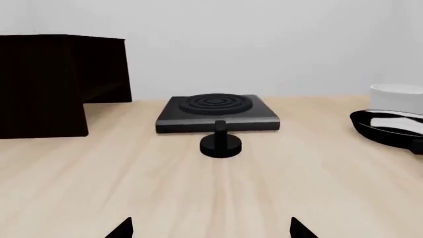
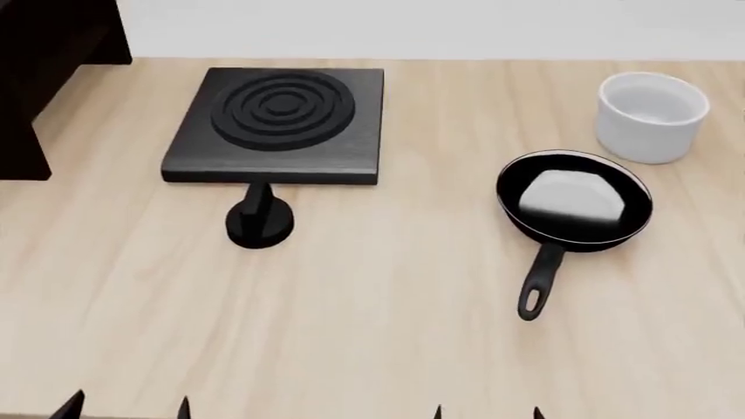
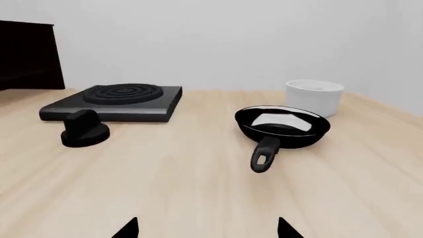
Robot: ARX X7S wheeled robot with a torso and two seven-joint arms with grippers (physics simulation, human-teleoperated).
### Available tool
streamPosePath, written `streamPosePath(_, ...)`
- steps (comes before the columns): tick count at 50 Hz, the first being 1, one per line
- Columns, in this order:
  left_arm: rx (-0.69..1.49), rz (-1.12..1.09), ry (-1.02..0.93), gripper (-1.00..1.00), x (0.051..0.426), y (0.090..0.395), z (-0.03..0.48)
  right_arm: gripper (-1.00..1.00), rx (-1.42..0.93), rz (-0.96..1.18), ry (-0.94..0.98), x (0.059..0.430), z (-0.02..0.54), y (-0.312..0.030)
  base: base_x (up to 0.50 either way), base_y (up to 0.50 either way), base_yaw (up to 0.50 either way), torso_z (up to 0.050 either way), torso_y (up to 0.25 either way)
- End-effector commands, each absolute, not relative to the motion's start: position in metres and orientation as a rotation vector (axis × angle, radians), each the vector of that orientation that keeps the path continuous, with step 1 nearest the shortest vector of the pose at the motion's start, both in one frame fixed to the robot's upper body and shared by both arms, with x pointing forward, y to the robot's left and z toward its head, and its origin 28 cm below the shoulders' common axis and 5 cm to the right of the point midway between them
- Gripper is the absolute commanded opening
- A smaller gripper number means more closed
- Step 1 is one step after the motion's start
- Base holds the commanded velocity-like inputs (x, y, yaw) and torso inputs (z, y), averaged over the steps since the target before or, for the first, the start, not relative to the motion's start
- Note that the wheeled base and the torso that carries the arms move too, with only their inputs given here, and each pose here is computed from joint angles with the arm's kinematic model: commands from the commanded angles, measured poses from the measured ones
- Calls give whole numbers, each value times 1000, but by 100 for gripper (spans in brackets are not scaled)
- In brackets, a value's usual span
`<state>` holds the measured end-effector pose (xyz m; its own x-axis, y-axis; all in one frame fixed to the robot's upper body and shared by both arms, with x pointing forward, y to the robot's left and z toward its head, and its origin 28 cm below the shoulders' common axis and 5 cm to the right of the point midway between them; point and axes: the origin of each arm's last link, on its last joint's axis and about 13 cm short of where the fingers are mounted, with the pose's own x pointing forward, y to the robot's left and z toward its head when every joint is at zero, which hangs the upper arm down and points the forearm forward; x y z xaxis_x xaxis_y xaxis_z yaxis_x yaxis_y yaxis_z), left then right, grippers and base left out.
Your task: Put the frying pan on the cabinet shelf.
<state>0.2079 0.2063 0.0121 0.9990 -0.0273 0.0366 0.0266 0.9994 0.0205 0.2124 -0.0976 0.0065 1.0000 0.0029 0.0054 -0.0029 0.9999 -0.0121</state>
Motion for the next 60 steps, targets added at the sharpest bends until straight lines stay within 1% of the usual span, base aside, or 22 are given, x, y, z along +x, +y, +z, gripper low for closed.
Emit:
streamPosePath(1,12,-33,-36,100,209,206,12,100,-12,0,-6,212,6,-97,0,0,0,50,0)
streamPosePath(28,0,-40,-39,100,206,204,16,100,-18,-12,-14,212,6,-96,0,0,0,50,0)
streamPosePath(31,-18,-12,-29,100,207,205,17,100,-14,-10,-20,212,5,-96,0,0,0,46,0)
streamPosePath(38,-25,-11,-28,100,207,205,16,100,-29,-2,-14,212,6,-97,77,12,0,0,0)
streamPosePath(60,-23,-18,-22,100,209,206,13,100,-43,-18,-19,212,6,-97,457,234,0,0,0)
